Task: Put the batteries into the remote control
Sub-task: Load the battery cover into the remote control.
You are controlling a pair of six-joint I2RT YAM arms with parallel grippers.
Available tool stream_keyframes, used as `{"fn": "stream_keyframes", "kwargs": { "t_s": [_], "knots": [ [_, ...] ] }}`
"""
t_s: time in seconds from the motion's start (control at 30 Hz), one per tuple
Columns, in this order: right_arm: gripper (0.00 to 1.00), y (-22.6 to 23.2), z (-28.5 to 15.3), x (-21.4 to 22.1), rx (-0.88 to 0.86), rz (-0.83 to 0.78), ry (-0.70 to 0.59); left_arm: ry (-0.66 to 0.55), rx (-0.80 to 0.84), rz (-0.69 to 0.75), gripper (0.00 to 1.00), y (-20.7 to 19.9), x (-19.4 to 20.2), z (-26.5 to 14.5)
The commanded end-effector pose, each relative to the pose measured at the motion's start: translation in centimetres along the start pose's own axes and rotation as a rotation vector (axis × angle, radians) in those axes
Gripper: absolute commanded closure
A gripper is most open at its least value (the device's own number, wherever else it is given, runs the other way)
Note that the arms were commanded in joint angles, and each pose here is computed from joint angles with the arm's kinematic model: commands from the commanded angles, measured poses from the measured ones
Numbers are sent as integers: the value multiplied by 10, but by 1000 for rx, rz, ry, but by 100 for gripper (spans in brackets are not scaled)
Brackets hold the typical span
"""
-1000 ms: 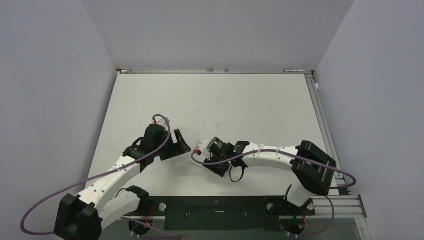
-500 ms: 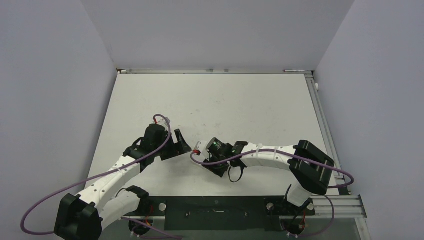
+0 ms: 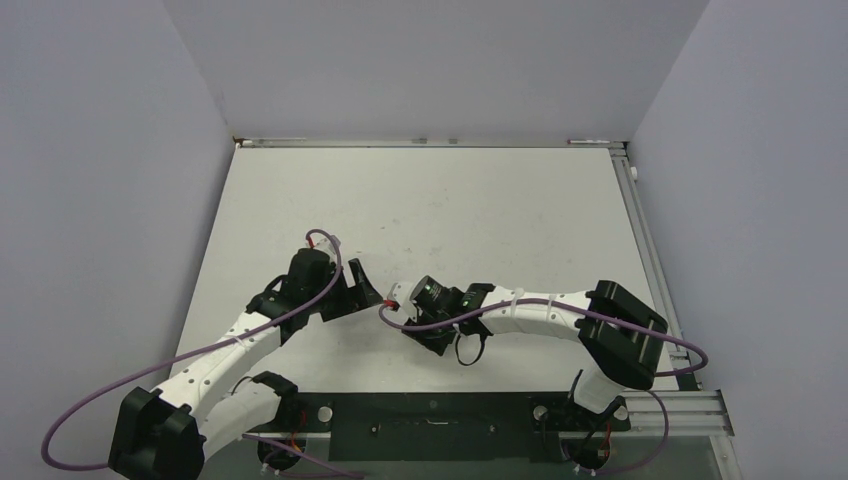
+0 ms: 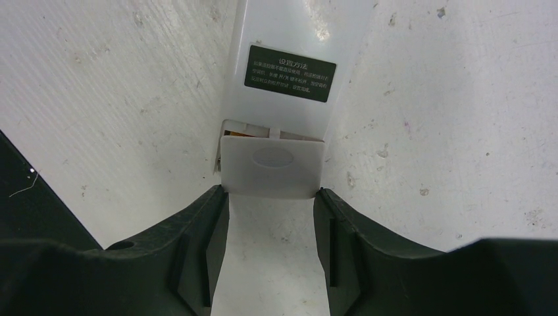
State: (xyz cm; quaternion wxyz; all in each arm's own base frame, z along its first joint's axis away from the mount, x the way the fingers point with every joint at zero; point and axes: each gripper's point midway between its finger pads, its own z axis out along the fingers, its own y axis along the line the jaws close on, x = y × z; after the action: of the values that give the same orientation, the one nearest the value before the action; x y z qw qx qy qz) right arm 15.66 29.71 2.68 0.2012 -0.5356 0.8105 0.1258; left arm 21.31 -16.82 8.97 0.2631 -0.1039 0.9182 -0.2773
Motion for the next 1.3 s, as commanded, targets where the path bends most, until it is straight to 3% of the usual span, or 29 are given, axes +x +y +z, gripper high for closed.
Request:
{"fn": "stream_keyframes", "kwargs": {
  "t_s": [0.0,0.3,0.7,1.27],
  "knots": [
    [67,2,-3,-25,4,15,-60,-27,41,1,21,-8,-8,1],
    [67,3,-1,-25,3,26,-50,-23,47,0,21,-10,-7,1],
    [81,-8,-21,-36,102,108,-85,-16,54,-2,21,-11,-6,2],
    [86,5,-33,-25,73,173,34,-57,27,-27,20,-4,-8,-4]
  ]
}}
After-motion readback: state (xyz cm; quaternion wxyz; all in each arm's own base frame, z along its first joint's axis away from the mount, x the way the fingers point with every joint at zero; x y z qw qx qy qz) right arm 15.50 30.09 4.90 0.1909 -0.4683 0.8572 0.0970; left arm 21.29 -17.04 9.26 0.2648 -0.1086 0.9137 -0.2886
